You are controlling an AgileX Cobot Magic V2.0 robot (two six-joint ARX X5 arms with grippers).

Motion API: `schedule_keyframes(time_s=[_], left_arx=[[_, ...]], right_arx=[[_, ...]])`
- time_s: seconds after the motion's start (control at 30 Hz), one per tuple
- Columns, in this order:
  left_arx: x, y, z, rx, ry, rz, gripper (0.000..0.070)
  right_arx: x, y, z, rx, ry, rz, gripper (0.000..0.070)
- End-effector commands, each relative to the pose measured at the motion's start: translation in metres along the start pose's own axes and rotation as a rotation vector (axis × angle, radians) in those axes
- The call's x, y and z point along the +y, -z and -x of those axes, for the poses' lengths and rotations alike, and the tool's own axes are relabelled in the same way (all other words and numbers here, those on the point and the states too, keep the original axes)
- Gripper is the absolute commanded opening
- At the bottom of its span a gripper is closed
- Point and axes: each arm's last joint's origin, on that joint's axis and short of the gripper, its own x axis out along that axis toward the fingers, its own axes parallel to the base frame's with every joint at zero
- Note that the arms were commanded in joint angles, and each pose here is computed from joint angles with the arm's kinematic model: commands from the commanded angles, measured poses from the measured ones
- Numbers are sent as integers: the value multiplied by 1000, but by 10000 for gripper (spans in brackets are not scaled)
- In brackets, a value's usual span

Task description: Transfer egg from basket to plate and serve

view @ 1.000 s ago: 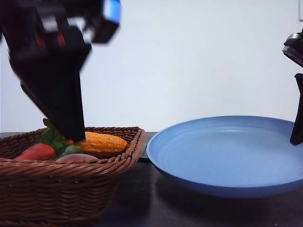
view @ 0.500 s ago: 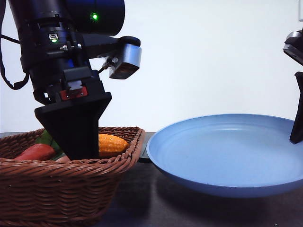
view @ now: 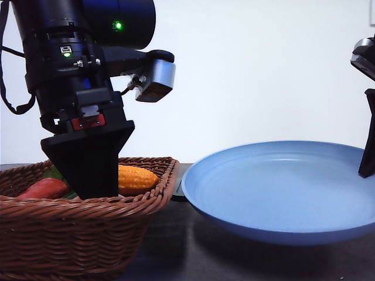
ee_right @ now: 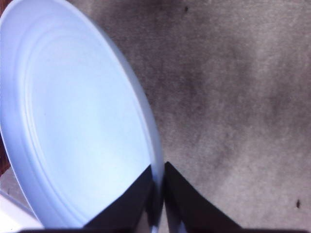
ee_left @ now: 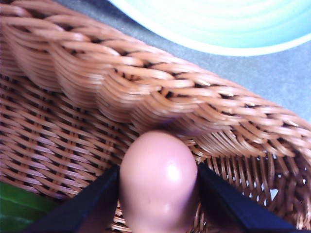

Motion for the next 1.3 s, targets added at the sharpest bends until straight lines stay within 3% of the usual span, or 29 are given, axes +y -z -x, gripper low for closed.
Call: schedule_keyframes(time_s=[0.0,0.3,0.6,0.7,0.9,1.27], left_arx=[[-1,-5,-1,3,-2,-30,139],[5,-11,14,81,-166,-27,134],[13,-51,75,-69,-232,-9,135],[10,-67,97,-182,-197,-28,135],[-11,-87,112,-360,-12,-98,135],[-60,-107,79,-308,90,-220,136]], right_arx=[[1,-2,0,-6,-6,14,0],[-1,-1,3,-6,-26,-1,0],[-2,-2,9,-3,-49,-27,0],[-1,-1,9,5,-85,-30,0],[1,-1,9,16,-156,-31,0],[2,0,10,34,-211,-40,0]])
